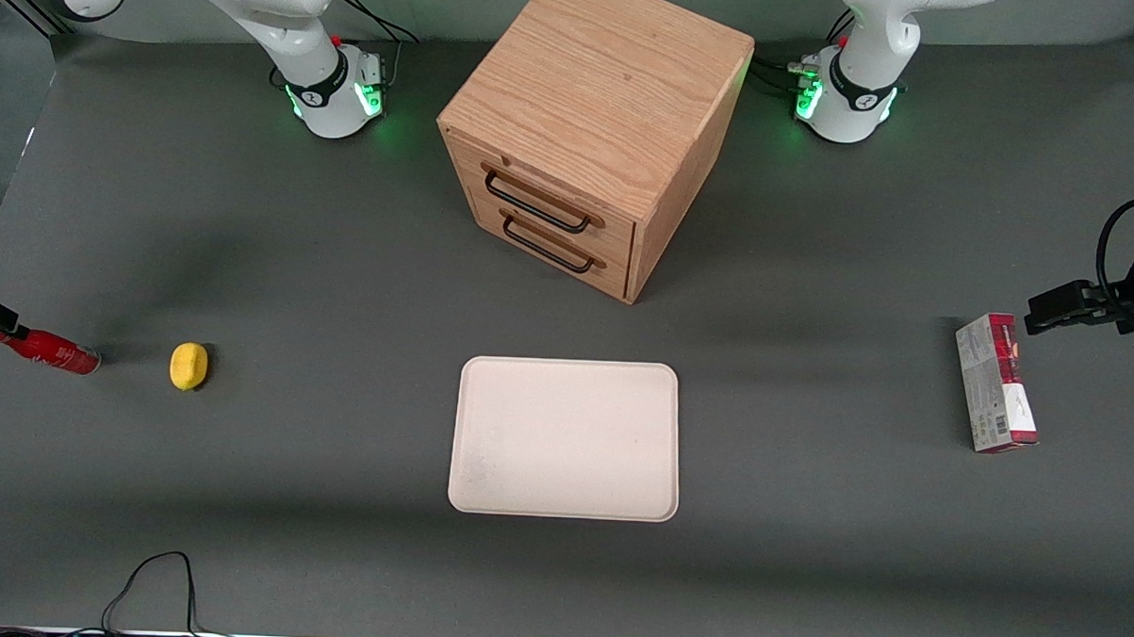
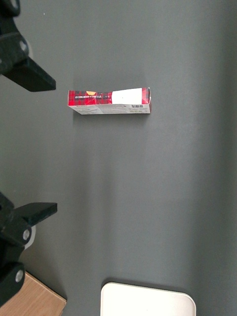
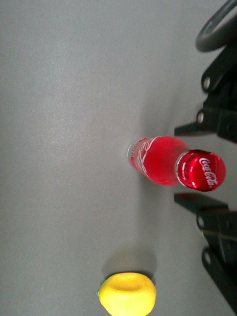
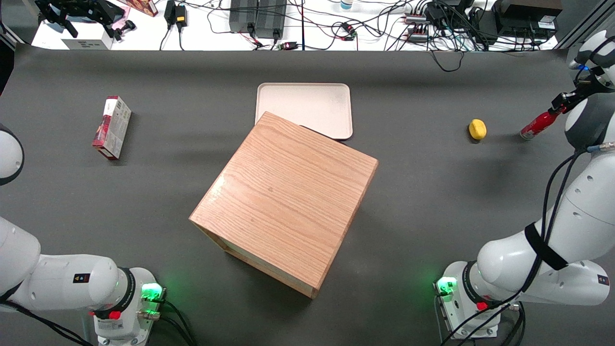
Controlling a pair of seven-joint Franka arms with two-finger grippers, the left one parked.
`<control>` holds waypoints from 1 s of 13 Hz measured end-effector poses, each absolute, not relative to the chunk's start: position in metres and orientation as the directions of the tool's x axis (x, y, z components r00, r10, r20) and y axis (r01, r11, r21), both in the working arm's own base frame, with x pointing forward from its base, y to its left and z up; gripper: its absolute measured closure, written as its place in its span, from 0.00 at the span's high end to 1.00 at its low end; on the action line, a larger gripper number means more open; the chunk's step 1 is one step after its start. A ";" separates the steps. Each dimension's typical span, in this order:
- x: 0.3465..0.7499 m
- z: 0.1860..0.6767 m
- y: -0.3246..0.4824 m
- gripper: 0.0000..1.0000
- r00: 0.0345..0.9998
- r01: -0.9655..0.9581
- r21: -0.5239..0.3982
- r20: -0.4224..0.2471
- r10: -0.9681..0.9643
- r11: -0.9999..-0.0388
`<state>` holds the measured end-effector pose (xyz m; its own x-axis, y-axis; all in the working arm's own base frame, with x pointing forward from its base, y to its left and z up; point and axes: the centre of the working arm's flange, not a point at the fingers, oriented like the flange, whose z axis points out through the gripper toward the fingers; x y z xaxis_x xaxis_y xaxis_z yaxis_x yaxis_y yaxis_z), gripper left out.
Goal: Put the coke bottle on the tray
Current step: 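Close the right gripper around the bottle neck, then lift the bottle with the right gripper toward the white tray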
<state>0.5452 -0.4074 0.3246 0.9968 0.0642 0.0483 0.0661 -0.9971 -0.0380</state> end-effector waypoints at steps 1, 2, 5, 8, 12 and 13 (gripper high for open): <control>0.545 0.325 -0.408 0.34 0.997 0.067 -0.037 0.049 0.065 -0.997; 0.545 0.325 -0.408 0.31 0.997 0.066 -0.035 0.050 0.065 -0.997; 0.545 0.325 -0.408 0.31 0.997 0.068 -0.035 0.050 0.066 -0.997; 0.546 0.326 -0.407 0.31 0.996 0.070 -0.037 0.050 0.068 -0.997; 0.555 0.391 -0.404 0.31 0.993 0.121 -0.065 0.025 0.119 -0.991; 0.554 0.423 -0.405 0.31 0.991 0.133 -0.062 0.021 0.132 -0.989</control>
